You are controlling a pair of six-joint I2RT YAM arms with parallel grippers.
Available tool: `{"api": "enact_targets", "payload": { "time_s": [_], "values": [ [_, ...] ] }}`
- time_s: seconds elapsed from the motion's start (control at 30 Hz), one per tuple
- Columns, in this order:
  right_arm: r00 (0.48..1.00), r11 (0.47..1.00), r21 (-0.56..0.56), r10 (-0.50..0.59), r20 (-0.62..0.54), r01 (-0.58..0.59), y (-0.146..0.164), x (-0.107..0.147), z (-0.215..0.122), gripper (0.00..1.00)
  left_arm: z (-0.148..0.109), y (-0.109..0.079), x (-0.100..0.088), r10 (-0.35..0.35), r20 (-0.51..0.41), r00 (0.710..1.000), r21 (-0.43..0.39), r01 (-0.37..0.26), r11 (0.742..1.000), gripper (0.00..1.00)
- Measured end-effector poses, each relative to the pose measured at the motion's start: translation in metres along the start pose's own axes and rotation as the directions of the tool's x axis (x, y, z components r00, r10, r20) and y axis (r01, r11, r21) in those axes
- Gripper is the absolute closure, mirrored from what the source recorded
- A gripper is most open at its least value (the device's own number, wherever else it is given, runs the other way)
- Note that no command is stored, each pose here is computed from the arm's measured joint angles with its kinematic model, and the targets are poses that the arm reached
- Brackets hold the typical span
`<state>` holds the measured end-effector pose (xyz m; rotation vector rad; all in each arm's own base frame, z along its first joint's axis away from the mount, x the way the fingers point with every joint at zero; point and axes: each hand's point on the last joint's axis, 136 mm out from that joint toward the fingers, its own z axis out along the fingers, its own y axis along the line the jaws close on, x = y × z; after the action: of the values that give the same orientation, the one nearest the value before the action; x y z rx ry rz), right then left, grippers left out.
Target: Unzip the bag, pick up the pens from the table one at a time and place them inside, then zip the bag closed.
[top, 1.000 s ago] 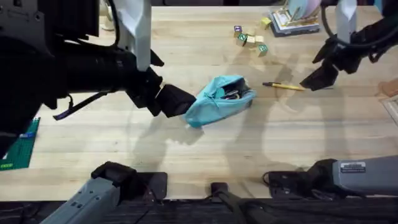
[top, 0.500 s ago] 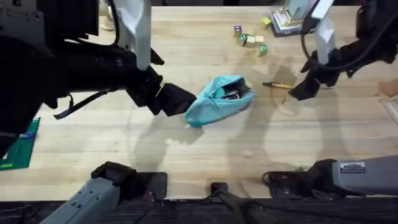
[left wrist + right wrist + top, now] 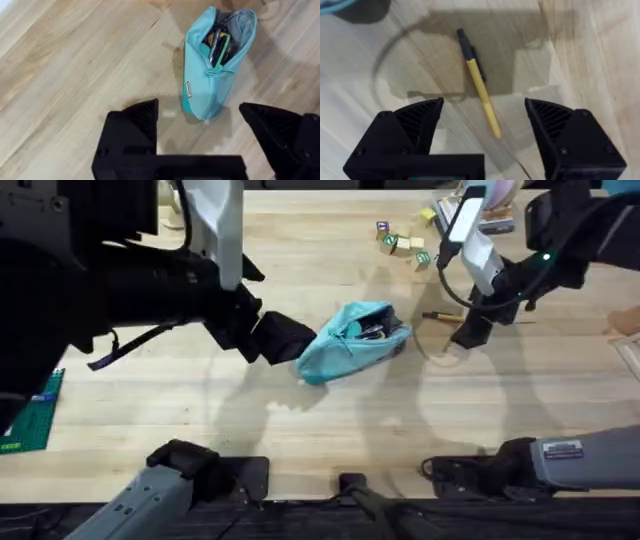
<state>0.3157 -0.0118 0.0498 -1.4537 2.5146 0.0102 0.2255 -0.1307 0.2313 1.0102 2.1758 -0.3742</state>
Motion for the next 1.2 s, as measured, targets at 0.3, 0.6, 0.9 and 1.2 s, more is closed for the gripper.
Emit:
{"api": "enact_targets", "payload": {
  "time_s": [0.3,0.6,0.9,1.2],
  "values": [
    [1.0,0.999,-0.039,0.01,-0.029,-0.011,0.002,0.005,0.011,0.004,0.0,0.0,0.0,0.0,0.0,1.0,0.0,0.0,1.0,0.007],
    [1.0,0.997,-0.079,0.026,-0.013,-0.027,0.01,0.004,0.012,0.003,0.0,0.0,0.0,0.0,0.0,1.0,0.0,0.0,1.0,0.007],
    [0.999,0.993,-0.107,0.045,-0.016,-0.047,0.016,0.004,0.011,0.003,0.0,0.0,0.0,0.0,0.0,1.0,0.0,0.0,1.0,0.007],
    [0.999,0.993,-0.107,0.05,-0.017,-0.052,0.016,0.004,0.011,0.003,0.0,0.0,0.0,0.0,0.0,1.0,0.0,0.0,1.0,0.007]
  ]
}}
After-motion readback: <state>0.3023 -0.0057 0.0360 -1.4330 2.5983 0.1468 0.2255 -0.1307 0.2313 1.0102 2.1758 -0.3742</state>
